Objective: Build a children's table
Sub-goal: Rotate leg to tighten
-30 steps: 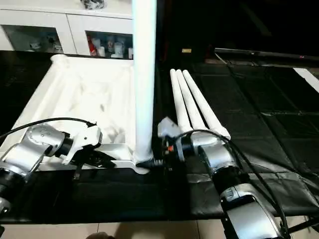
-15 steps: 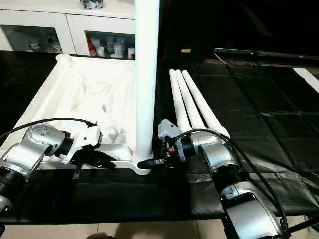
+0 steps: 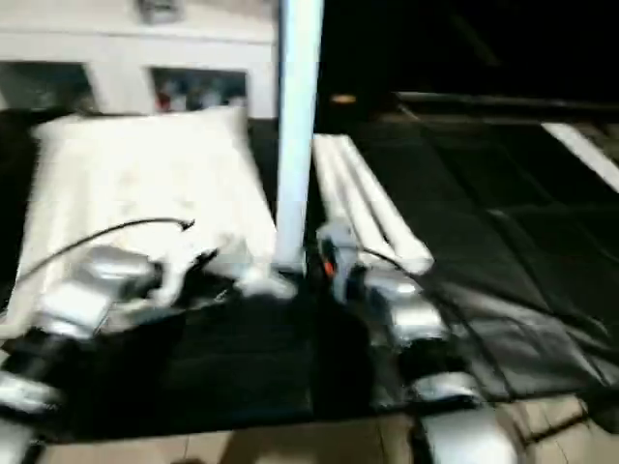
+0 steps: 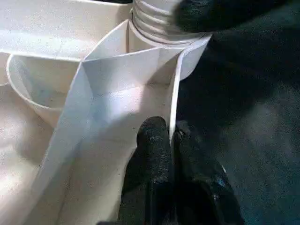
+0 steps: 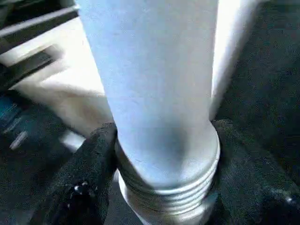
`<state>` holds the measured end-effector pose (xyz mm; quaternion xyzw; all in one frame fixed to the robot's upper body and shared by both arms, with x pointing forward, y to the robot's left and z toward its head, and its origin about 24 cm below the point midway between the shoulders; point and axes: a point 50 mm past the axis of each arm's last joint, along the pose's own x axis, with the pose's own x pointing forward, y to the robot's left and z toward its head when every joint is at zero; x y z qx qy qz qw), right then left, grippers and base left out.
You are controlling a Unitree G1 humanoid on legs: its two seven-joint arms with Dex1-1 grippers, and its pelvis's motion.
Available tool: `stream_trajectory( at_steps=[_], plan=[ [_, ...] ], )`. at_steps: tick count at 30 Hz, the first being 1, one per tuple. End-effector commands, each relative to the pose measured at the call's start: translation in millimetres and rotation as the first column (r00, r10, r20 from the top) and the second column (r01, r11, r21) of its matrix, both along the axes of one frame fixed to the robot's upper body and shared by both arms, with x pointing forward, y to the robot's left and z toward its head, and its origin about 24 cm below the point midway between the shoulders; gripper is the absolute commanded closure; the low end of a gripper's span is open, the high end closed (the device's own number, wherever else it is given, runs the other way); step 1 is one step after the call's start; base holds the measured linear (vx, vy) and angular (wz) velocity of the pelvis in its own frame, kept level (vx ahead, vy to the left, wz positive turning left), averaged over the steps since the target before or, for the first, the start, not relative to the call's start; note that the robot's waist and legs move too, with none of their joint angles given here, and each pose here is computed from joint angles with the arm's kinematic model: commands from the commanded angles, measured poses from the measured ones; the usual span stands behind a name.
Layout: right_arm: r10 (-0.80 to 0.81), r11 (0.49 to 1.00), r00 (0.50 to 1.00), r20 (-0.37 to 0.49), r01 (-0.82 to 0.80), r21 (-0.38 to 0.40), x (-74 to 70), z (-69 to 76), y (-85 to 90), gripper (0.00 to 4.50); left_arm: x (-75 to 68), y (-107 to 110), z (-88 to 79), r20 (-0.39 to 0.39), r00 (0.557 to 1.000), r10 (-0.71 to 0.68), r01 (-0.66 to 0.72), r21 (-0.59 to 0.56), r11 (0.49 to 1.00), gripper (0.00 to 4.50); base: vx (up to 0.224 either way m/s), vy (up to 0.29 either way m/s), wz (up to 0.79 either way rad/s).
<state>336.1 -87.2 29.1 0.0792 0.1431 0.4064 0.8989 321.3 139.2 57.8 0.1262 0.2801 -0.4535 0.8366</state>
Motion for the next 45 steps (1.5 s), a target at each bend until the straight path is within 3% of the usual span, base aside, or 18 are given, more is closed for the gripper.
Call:
stream_trajectory(
  at_steps=[1, 2, 5, 6, 7, 10, 11, 14, 20, 25, 30, 35, 38, 44, 45],
  plan=[
    [0.152, 0.986, 0.981, -0.117, -0.143, 0.083, -19.6, -13.2, 57.3, 1.78, 11.1, -27, 25.7, 0.123, 0.989, 0.087, -0.069, -0.141, 0.988, 4.5, 0.0, 0.0, 0.0],
    [0.095, 0.995, 0.989, -0.111, -0.089, 0.054, -15.5, -10.5, 67.8, 1.78, 12.6, -39, 28.7, 0.143, 0.982, 0.123, -0.101, -0.151, 0.983, 4.5, 0.0, 0.0, 0.0],
    [0.081, 0.996, 0.991, -0.102, -0.078, 0.039, -14.9, -7.8, 72.9, 1.78, 12.2, -47, 30.9, 0.144, 0.979, 0.145, -0.124, -0.148, 0.981, 4.5, 0.0, 0.0, 0.0],
    [0.087, 0.996, 0.991, -0.1, -0.083, 0.041, -15.2, -7.3, 73.4, 1.22, 11.9, -48, 31.2, 0.142, 0.979, 0.146, -0.125, -0.148, 0.981, 4.5, 0.0, 0.0, 0.0],
    [0.076, 0.996, 0.992, -0.102, -0.071, 0.047, -14.4, -6.8, 72.3, 1.08, 11.6, -48, 31.3, 0.15, 0.979, 0.139, -0.119, -0.136, 0.984, 4.5, 0.0, 0.0, 0.0],
    [0.056, 0.997, 0.994, -0.094, -0.051, 0.061, -12.2, -5.8, 65.0, 1.03, 10.4, -43, 28.8, 0.159, 0.979, 0.124, -0.108, -0.107, 0.988, 4.5, 0.0, 0.0, 0.0],
    [0.048, 0.998, 0.995, -0.082, -0.044, 0.052, -11.5, -5.8, 62.3, 0.72, 9.3, -41, 28.1, 0.16, 0.98, 0.122, -0.107, -0.097, 0.989, 4.5, 0.0, 0.0, 0.0],
    [0.044, 0.999, 0.998, -0.05, -0.042, 0.031, -9.9, -5.5, 53.1, 0.61, 7.9, -31, 24.7, 0.158, 0.981, 0.114, -0.104, -0.071, 0.992, 4.5, 0.0, 0.0, 0.0],
    [0.098, 0.995, 0.993, 0.062, -0.098, -0.004, -8.2, 2.5, 21.0, 0.05, 1.9, -3, 17.1, 0.147, 0.988, 0.054, -0.052, -0.023, 0.998, 4.5, 0.0, 0.0, 0.0],
    [0.191, 0.982, 0.975, 0.114, -0.19, -0.019, -11.0, 11.2, -0.6, 0.05, -5.7, 11, 14.1, 0.138, 0.989, -0.056, 0.055, 0.013, 0.998, 4.5, 0.0, 0.0, 0.0],
    [0.386, 0.922, 0.912, 0.136, -0.381, -0.06, -17.9, 22.3, -20.5, 0.05, -19.4, 27, 10.7, 0.084, 0.969, -0.232, 0.23, 0.032, 0.973, 4.5, 0.0, 0.0, 0.0],
    [0.469, 0.883, 0.873, 0.134, -0.461, -0.086, -17.5, 28.4, -26.5, 0.05, -26.9, 35, 9.0, 0.029, 0.944, -0.329, 0.328, 0.055, 0.943, 4.5, 0.0, 0.0, 0.0],
    [0.549, 0.835, 0.826, 0.125, -0.533, -0.139, -16.5, 31.2, -27.1, 0.05, -32.0, 38, 9.4, -0.007, 0.906, -0.423, 0.423, 0.062, 0.904, 4.5, 0.0, 0.0, 0.0],
    [0.647, 0.761, 0.757, 0.095, -0.63, -0.158, -20.2, 31.9, -26.3, 0.05, -31.6, 40, 12.8, -0.025, 0.87, -0.492, 0.492, 0.093, 0.866, 4.5, 0.0, 0.0, 0.0],
    [0.656, 0.752, 0.75, 0.089, -0.64, -0.156, -20.4, 31.8, -26.3, 0.33, -31.1, 40, 13.5, -0.027, 0.866, -0.499, 0.499, 0.097, 0.861, 4.5, 0.0, 0.0, 0.0]
  ],
)
